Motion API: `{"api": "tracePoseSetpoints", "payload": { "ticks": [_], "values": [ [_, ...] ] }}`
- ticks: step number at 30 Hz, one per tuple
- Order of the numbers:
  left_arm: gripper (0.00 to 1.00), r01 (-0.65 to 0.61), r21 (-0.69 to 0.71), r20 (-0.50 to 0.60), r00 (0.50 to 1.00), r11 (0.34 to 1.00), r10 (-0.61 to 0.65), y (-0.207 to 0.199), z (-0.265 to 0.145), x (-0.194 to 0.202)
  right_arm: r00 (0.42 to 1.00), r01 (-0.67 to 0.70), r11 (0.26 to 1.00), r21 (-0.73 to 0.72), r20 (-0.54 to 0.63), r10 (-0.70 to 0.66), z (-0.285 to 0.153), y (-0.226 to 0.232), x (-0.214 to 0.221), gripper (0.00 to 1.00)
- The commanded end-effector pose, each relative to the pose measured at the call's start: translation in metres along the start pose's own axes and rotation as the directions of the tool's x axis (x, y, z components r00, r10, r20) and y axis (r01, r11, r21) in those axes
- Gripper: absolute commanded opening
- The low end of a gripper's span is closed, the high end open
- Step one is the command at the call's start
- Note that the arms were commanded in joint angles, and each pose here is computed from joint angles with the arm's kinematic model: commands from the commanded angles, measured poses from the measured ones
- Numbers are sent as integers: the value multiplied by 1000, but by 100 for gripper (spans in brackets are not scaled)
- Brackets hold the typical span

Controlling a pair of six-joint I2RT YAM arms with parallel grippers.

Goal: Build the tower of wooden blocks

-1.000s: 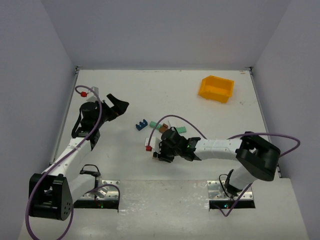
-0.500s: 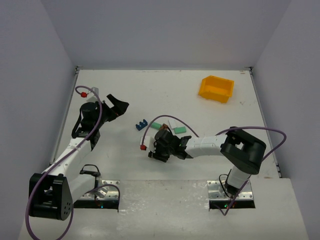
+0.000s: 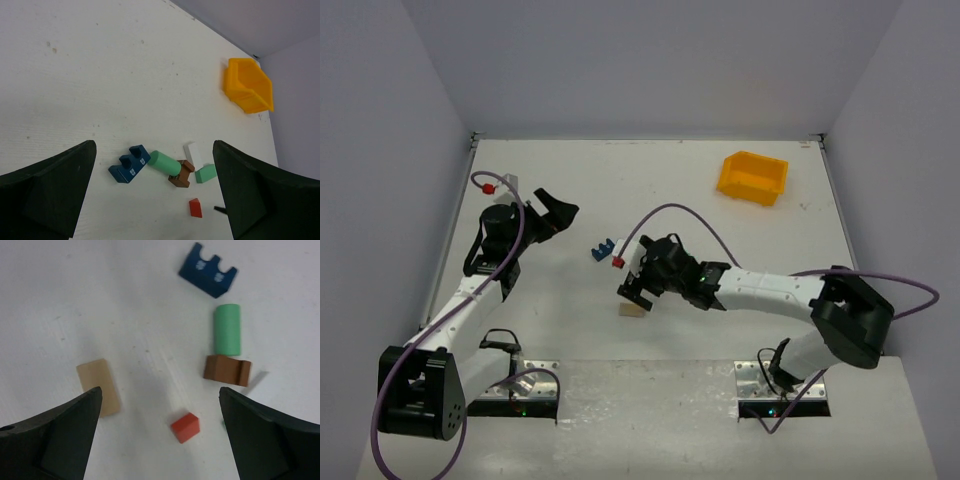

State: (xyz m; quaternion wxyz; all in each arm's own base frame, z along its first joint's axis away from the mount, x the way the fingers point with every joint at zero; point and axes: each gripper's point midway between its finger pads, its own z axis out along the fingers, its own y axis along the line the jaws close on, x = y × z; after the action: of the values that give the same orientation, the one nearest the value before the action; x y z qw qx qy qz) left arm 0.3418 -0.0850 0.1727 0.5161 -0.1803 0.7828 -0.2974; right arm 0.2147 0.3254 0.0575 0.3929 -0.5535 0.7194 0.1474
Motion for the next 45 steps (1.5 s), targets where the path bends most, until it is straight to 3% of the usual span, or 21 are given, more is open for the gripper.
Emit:
{"api": "tracePoseSetpoints", "payload": {
  "ticks": [1,4,12,22,30,38,41,45],
  "values": [
    [100,-17,48,26,1000,999,16,-9,2,-8,974,-211,973,98,103,201,-29,-60,-12,99],
    [100,-20,54,27,999,998,19,-10,2,-9,964,-241,970,41,126,234,-44,-79,5,99],
    [100,-18,68,5,1000,998,17,-11,7,-5,987,-49,997,-65,148,58,-49,-94,49,99],
    [100,-34,61,13,999,998,33,-9,6,-6,991,-119,978,-169,44,128,-23,-125,84,98],
    [100,-35,54,4,999,998,34,-6,9,-4,986,-157,970,-187,32,166,-11,-122,90,89],
    [100,-38,52,1,999,998,38,-5,10,-3,980,-179,969,-169,-121,160,2,-115,112,86],
    [100,-40,53,4,999,998,40,-6,10,-4,972,-183,972,-147,-176,157,6,-116,122,75],
    [100,-47,64,2,999,997,47,-8,9,-4,961,-185,976,-118,-229,155,11,-116,130,51]
  ]
}}
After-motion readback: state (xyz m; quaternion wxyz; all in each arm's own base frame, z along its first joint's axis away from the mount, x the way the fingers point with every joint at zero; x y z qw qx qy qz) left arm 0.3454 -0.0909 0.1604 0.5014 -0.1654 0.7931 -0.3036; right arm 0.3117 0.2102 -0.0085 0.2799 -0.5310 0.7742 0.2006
